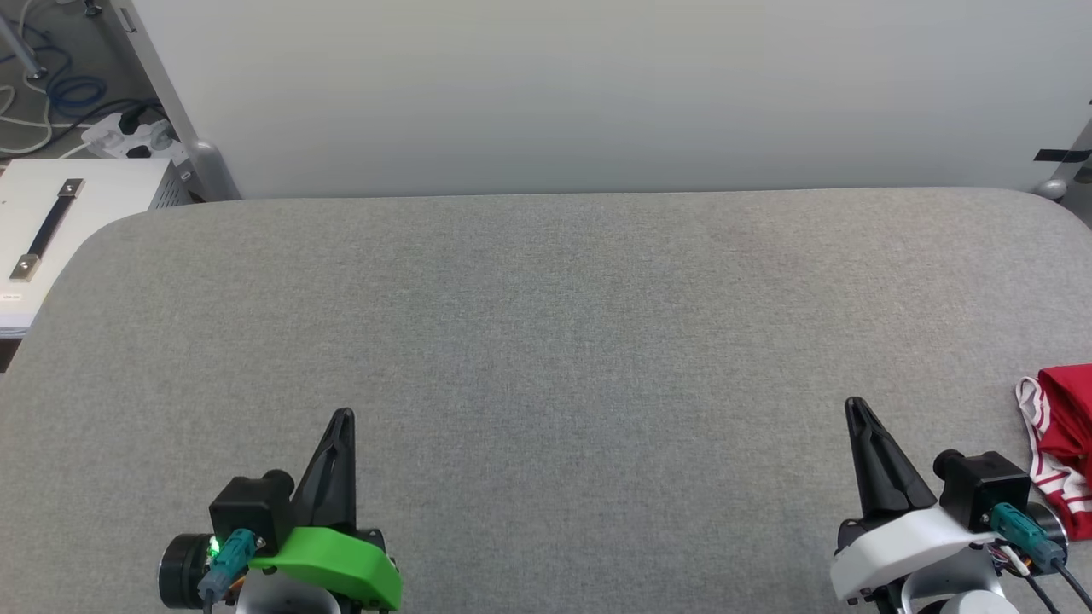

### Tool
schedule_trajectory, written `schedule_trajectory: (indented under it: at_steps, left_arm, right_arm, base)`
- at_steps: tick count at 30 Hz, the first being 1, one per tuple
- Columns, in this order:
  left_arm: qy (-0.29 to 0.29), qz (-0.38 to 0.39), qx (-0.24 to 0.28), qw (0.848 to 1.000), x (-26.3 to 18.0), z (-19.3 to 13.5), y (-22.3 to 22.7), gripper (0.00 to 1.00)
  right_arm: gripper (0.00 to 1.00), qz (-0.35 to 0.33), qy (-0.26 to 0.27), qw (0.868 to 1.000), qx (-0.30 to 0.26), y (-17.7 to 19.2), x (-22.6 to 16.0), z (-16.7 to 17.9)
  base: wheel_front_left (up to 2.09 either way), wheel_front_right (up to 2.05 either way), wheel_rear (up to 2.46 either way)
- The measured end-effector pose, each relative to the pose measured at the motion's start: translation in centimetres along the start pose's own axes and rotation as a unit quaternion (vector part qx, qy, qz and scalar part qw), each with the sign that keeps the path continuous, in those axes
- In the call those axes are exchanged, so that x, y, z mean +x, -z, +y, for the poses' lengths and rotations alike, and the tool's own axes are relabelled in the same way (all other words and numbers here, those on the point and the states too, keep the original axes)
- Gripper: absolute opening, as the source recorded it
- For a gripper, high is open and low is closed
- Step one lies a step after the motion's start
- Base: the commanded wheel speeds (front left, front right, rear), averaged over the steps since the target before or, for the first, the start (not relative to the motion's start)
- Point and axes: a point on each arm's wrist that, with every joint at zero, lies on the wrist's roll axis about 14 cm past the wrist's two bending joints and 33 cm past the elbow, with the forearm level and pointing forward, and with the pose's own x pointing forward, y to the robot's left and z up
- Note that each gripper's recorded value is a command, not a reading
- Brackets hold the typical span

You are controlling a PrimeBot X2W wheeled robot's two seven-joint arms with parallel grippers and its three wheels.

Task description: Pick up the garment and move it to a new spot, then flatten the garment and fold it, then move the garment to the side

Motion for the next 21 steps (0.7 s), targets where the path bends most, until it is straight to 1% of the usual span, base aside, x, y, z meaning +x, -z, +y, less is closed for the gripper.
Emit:
schedule_trajectory:
  at_steps: [21]
  left_arm:
    - [-0.008, 0.012, 0.024, 1.000, 0.22, 0.22, -0.09, 0.00]
  right_arm:
    - [0.00, 0.012, 0.001, 1.000, -0.017, -0.10, 0.10, 0.01]
  base:
    - [0.00, 0.00, 0.00]
